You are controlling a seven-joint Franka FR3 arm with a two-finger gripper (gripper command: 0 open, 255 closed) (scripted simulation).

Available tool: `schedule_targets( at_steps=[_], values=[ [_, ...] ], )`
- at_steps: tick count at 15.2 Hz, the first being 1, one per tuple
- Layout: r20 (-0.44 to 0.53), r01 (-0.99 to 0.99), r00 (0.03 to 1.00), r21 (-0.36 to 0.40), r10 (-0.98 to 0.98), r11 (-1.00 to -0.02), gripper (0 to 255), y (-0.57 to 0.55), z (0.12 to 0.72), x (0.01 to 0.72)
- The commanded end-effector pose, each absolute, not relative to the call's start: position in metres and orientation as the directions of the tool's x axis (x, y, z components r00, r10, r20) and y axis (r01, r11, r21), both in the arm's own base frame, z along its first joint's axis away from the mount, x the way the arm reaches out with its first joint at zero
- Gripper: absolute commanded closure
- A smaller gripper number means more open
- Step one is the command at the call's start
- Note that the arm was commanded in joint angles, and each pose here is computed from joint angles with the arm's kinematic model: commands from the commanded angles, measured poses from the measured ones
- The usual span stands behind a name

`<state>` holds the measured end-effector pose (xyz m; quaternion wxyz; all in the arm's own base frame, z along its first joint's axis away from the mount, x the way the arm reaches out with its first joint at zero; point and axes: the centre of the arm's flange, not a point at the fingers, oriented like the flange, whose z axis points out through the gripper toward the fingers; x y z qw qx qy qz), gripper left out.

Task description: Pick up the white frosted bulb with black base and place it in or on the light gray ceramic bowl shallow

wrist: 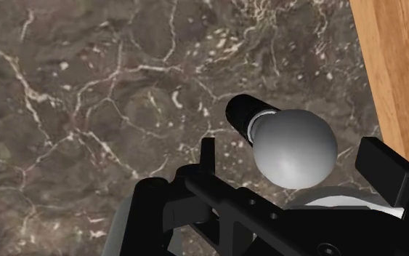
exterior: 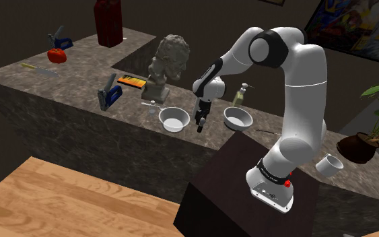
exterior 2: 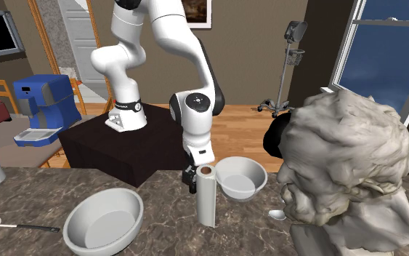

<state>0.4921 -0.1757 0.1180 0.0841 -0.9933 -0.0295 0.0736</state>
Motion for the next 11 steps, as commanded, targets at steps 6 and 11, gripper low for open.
schedule_targets(
  at_steps=[6, 11],
  values=[
    [-0.141, 0.046, 0.987, -0.171, 0.071, -0.984, 255, -0.1756, 0.1181, 0.4920],
    [-0.141, 0.046, 0.987, -0.171, 0.071, -0.984, 255, -0.1757, 0.1181, 0.4921]
  ],
)
